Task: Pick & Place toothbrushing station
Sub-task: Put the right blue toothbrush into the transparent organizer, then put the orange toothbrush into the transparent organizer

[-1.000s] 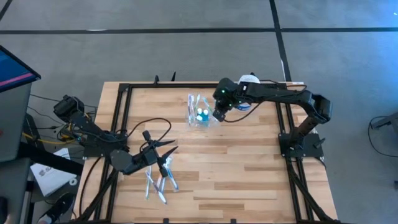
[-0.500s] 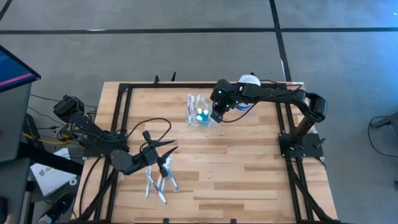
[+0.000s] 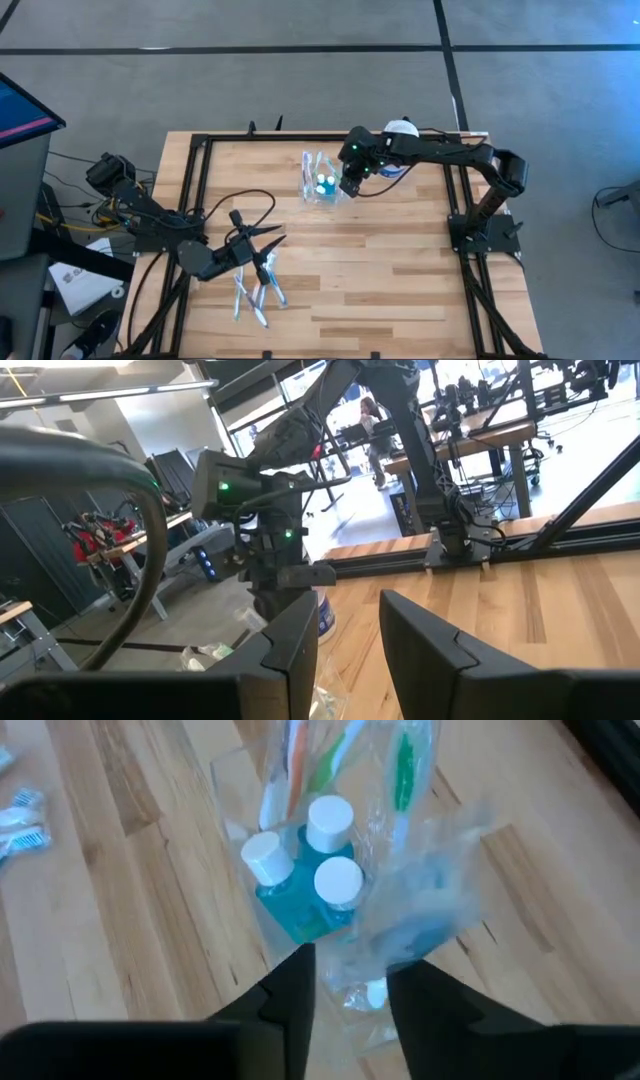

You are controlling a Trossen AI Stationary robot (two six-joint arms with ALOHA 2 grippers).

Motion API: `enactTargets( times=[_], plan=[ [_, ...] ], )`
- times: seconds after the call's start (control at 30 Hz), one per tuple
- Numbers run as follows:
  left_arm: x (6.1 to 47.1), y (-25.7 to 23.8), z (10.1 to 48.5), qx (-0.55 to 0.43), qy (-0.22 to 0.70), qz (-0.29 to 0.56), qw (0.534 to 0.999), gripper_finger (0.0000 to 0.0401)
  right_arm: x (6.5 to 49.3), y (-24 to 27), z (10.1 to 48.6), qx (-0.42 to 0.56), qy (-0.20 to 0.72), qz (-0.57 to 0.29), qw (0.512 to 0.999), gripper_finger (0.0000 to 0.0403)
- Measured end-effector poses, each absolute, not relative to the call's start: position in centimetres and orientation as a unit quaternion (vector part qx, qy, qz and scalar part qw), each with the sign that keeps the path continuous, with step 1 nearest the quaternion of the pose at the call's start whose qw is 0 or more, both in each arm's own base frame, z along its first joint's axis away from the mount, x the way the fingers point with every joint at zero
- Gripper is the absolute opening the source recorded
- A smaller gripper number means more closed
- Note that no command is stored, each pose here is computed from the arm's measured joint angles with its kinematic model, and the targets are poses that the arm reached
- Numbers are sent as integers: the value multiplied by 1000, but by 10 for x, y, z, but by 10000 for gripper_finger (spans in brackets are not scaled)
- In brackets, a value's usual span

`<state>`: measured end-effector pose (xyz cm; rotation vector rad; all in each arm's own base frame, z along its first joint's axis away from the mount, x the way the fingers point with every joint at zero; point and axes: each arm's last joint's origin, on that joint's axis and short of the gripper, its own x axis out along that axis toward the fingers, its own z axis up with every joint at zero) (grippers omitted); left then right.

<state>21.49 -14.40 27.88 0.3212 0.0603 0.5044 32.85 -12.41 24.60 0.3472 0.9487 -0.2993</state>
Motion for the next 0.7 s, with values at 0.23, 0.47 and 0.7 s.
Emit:
enactTargets(
  times=[0.23,0.47,0.7],
  plan=[
    [215,-144,279,158,30,248,955,104,319,-131,254,181,449,-159,860,176],
    [215,-144,279,158,30,249,955,104,305,-134,266,200,446,-177,854,188],
    [215,-145,277,111,21,248,962,104,294,-121,279,212,456,-176,846,169]
  ],
)
